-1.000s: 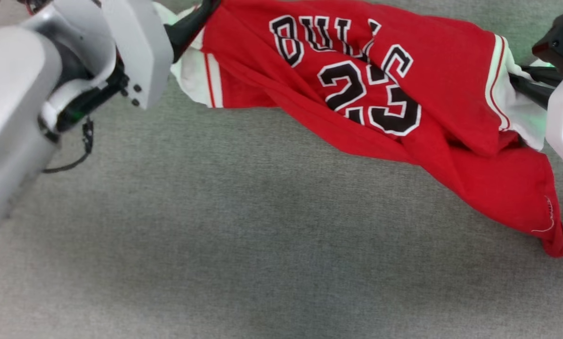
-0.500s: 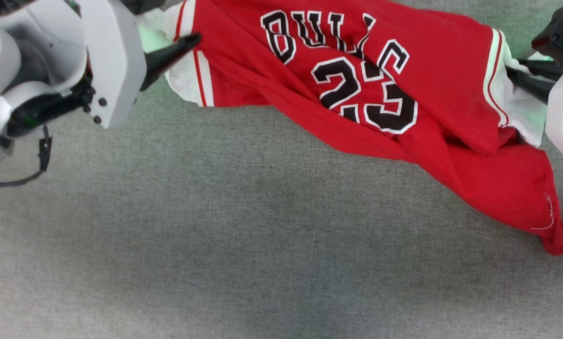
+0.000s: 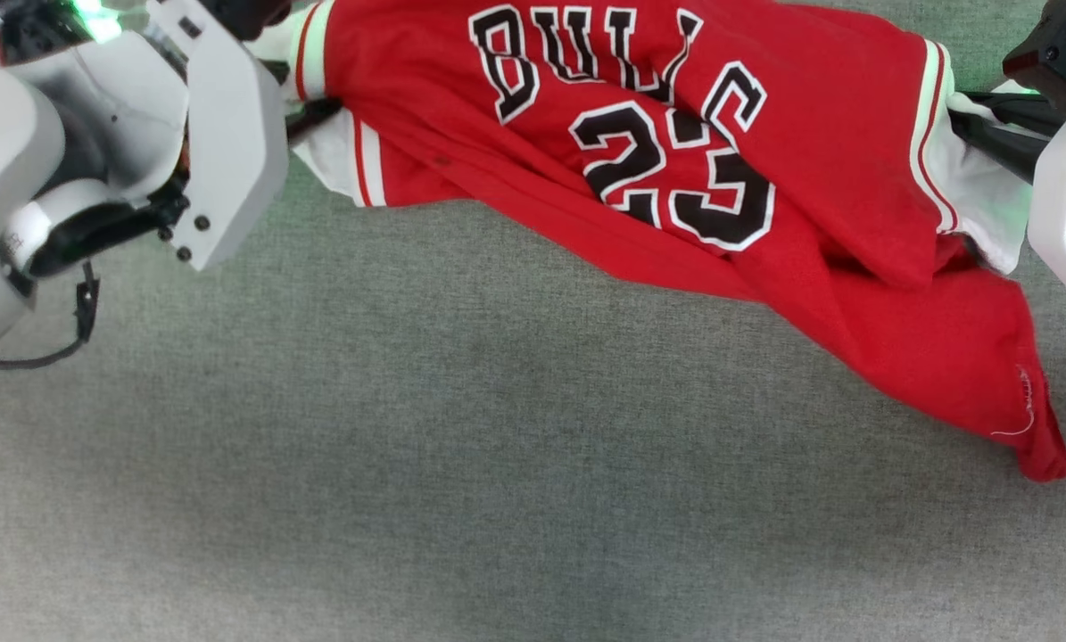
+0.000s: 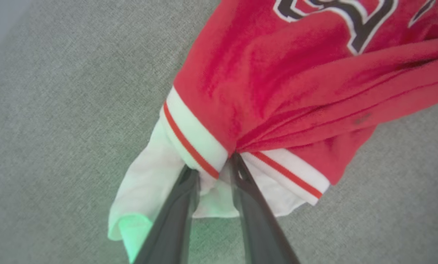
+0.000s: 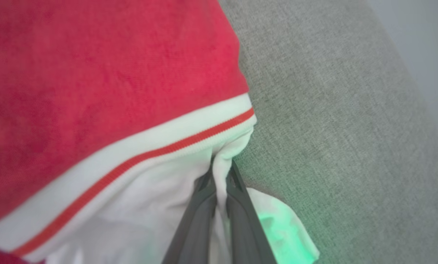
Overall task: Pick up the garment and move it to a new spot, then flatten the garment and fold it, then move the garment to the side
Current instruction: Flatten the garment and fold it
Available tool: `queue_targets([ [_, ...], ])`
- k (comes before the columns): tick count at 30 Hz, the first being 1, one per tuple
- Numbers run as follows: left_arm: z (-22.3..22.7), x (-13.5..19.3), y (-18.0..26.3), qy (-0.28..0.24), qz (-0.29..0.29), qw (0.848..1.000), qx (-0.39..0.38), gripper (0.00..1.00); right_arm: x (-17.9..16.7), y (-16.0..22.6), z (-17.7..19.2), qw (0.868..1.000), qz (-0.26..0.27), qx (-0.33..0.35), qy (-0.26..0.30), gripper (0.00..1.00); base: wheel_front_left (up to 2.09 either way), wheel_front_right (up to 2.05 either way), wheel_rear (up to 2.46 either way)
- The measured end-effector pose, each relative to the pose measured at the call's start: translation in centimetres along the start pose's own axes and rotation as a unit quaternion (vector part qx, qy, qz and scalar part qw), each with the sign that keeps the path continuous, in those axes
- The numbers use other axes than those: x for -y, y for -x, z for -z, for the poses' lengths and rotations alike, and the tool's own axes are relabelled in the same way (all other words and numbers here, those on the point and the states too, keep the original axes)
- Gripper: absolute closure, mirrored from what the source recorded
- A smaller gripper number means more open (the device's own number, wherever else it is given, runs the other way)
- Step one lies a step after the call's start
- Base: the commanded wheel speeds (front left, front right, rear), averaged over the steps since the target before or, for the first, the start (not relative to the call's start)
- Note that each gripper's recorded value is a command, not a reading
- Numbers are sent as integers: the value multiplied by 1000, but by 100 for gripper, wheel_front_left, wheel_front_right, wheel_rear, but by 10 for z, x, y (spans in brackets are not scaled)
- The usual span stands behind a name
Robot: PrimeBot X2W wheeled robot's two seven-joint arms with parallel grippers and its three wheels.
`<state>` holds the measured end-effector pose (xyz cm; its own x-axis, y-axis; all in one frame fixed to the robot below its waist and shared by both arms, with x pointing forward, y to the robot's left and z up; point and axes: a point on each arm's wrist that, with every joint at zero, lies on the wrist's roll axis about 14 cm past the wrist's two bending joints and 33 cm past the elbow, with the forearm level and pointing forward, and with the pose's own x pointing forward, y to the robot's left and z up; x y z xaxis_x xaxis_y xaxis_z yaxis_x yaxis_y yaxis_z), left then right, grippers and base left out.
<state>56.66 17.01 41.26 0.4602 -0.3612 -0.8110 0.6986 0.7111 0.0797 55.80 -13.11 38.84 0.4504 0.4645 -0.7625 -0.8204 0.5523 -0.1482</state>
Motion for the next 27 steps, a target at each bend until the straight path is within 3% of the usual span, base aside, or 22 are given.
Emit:
queue_targets([
  [1,-1,1,-1,3,2,1000,2,80,0,0,0,1000,1,1,0,100,0,0,0],
  [2,-2,1,-1,2,3,1000,2,94,0,0,0,1000,1,2,0,100,0,0,0],
  [3,-3,2,-2,2,3,1000,4,100,0,0,0,1000,2,3,0,100,0,0,0],
  [11,-29,-1,13,16,0,998,63,100,10,16,-7,999,25,23,8,100,0,0,0],
  [18,-78,-9,40,44,-8,984,173,100,61,55,-50,988,102,112,9,100,0,0,0],
  [21,-96,-20,52,68,-19,974,217,100,84,74,-70,979,138,153,0,100,0,0,0],
  [27,-141,-56,61,118,-64,940,315,100,130,91,-102,952,201,224,-49,100,0,0,0],
])
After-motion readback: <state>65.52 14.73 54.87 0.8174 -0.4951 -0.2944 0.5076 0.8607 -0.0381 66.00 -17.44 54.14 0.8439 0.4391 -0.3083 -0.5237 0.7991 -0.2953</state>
